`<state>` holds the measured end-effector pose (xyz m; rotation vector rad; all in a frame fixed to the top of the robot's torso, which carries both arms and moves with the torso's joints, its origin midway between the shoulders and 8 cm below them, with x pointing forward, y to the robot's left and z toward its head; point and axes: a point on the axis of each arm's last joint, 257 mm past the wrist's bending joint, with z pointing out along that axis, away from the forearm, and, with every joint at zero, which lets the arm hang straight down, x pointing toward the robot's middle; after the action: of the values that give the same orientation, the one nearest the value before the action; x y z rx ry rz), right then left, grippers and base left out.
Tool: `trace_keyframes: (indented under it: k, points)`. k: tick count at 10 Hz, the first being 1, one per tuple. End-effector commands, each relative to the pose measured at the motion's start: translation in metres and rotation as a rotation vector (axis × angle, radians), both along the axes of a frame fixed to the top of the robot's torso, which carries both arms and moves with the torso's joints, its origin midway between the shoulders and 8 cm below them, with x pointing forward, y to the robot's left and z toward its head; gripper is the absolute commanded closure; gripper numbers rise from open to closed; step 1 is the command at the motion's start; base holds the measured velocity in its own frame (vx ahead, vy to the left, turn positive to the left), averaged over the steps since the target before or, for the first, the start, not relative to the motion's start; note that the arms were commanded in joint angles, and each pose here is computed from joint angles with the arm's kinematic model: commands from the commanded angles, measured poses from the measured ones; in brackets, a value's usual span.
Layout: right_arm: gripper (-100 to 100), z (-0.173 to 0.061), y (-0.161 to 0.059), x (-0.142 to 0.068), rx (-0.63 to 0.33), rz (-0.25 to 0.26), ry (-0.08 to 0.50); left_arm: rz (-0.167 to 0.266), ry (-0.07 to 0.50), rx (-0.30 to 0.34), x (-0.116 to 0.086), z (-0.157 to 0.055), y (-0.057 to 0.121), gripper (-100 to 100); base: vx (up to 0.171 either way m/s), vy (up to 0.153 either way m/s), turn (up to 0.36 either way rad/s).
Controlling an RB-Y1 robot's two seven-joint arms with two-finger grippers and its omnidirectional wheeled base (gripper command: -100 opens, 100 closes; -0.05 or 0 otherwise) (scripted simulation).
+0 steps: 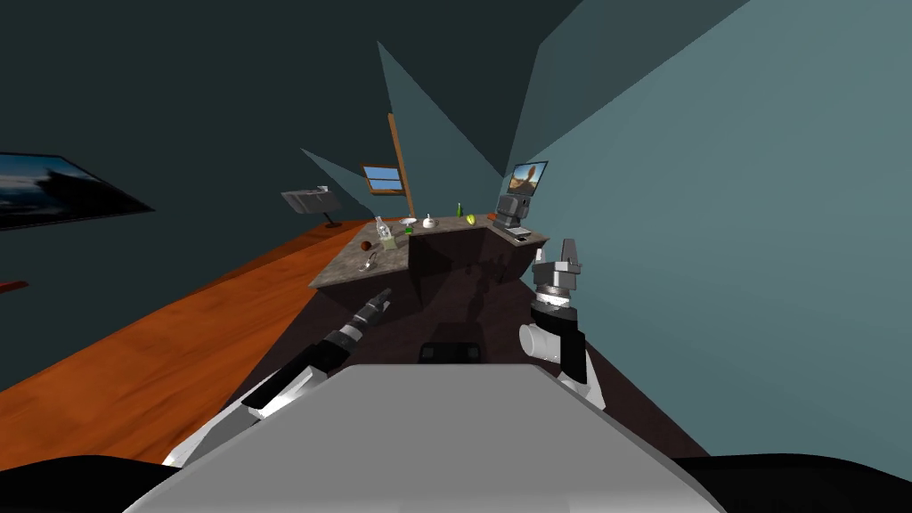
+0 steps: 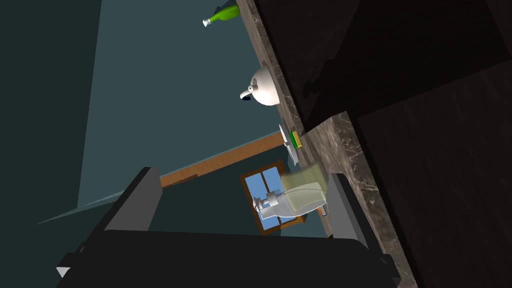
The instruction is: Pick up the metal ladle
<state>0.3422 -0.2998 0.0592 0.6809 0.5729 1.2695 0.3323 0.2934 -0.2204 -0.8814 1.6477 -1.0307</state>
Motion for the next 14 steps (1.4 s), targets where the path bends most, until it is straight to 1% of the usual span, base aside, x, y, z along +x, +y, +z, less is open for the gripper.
trace_keyframes:
  k: [1, 2, 4, 5, 6, 7, 8, 9, 10, 11, 12, 13, 14]
  points:
    - [0, 0.0, 0.0, 0.0, 0.0, 0.0, 0.0, -0.018, 0.043, 0.028, -0.007, -0.011, 0.005, -100, -0.047, -0.05, -0.062]
    - [0, 0.0, 0.0, 0.0, 0.0, 0.0, 0.0, -0.016, 0.114, 0.038, -0.017, -0.033, 0.013, -100, -0.046, -0.067, -0.118]
    - [0, 0.0, 0.0, 0.0, 0.0, 0.0, 0.0, -0.039, 0.123, 0.064, -0.018, -0.034, 0.014, -100, -0.022, -0.039, -0.018]
    - [0, 0.0, 0.0, 0.0, 0.0, 0.0, 0.0, -0.039, 0.196, 0.076, -0.03, -0.055, 0.023, -100, -0.032, -0.037, -0.144]
    - [0, 0.0, 0.0, 0.0, 0.0, 0.0, 0.0, -0.057, 0.202, 0.098, -0.031, -0.055, 0.025, -100, -0.029, -0.033, -0.063]
    - [0, 0.0, 0.0, 0.0, 0.0, 0.0, 0.0, -0.052, 0.271, 0.105, -0.044, -0.075, 0.034, -100, -0.03, -0.043, -0.113]
    - [0, 0.0, 0.0, 0.0, 0.0, 0.0, 0.0, -0.073, 0.28, 0.131, -0.045, -0.075, 0.037, -100, -0.025, -0.035, -0.069]
    - [0, 0.0, 0.0, 0.0, 0.0, 0.0, 0.0, -0.07, 0.35, 0.14, -0.059, -0.094, 0.048, -100, -0.019, -0.03, -0.136]
    - [0, 0.0, 0.0, 0.0, 0.0, 0.0, 0.0, -0.085, 0.357, 0.162, -0.059, -0.093, 0.05, -100, -0.015, -0.017, -0.075]
    - [0, 0.0, 0.0, 0.0, 0.0, 0.0, 0.0, -0.075, 0.422, 0.165, -0.074, -0.11, 0.062, -100, -0.01, -0.012, -0.143]
    - [0, 0.0, 0.0, 0.0, 0.0, 0.0, 0.0, -0.094, 0.431, 0.192, -0.074, -0.109, 0.066, -100, -0.008, -0.003, -0.077]
    - [0, 0.0, 0.0, 0.0, 0.0, 0.0, 0.0, -0.08, 0.494, 0.193, -0.089, -0.124, 0.079, -100, -0.006, 0.004, -0.171]
    - [0, 0.0, 0.0, 0.0, 0.0, 0.0, 0.0, -0.094, 0.501, 0.213, -0.089, -0.123, 0.082, -100, -0.004, 0.011, -0.078]
